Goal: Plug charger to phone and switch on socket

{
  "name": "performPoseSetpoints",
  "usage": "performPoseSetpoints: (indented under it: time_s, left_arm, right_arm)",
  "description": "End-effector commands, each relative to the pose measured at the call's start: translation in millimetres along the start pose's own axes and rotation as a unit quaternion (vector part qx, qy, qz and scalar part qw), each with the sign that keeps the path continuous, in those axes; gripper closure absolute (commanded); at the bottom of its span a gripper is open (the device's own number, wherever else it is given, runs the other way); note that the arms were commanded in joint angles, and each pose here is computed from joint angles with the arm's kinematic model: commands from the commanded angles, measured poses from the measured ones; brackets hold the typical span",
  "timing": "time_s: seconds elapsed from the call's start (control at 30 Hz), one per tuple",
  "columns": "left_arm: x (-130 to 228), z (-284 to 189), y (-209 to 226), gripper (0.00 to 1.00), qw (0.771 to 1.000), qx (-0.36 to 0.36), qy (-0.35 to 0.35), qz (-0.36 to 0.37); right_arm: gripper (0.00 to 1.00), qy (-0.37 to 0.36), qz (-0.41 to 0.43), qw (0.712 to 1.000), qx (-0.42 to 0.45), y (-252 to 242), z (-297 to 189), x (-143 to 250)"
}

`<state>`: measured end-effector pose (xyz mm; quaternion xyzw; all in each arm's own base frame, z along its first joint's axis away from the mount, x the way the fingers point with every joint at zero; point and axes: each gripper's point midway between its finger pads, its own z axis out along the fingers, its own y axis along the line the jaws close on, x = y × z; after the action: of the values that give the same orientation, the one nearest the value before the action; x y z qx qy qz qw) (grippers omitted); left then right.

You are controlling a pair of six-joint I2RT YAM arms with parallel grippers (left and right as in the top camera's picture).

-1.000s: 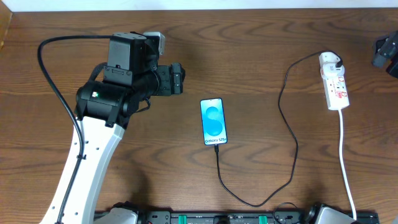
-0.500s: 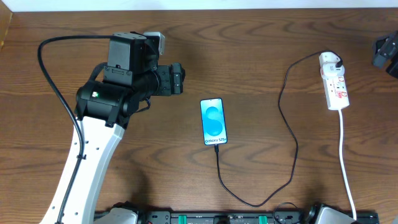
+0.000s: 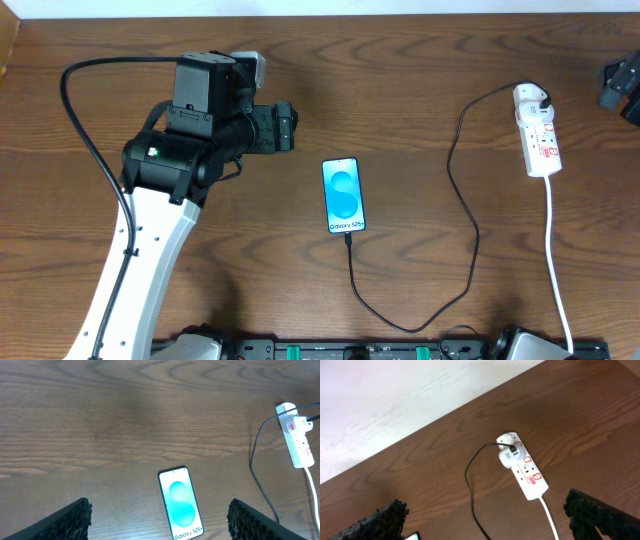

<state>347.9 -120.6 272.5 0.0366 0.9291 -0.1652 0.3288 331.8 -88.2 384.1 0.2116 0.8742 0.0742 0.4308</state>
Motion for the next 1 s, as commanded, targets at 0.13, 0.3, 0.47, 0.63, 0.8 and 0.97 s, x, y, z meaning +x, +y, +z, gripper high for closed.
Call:
performPoseSetpoints:
  time_s: [0.13, 0.3, 0.47, 0.63, 0.8, 0.97]
  left_arm:
    - [0.4, -1.7, 2.7, 0.13, 1.0, -0.007, -0.002, 0.01]
    - [1.4, -3.2, 2.8, 0.13, 1.0, -0.007, -0.003, 0.011]
    - [2.3, -14.8, 0.9, 0.13, 1.0, -0.004, -0.016, 0.013]
    - [1.7, -32.3, -2.2, 0.13, 0.999, 0.001, -0.038, 0.016]
    - [0.0, -44.0, -4.4, 0.13, 0.998, 0.005, -0.054, 0.019]
    - [0.1, -52.1, -5.9, 0.13, 0.998, 0.007, -0.064, 0.02]
  right_arm:
    - [0.01, -0.001, 0.004, 1.0, 0.002, 0.6, -1.6, -0.5]
    - [0.01, -0.001, 0.004, 1.0, 0.002, 0.6, -1.6, -0.5]
    - [0.01, -0.002, 0.004, 1.0, 0.002, 0.5, -1.6, -0.5]
    - [0.01, -0.001, 0.004, 1.0, 0.002, 0.6, -1.6, -0.5]
    - [0.01, -0.001, 0.004, 1.0, 0.002, 0.6, -1.6, -0.5]
    - [0.01, -0.002, 0.004, 1.0, 0.002, 0.5, -1.6, -0.5]
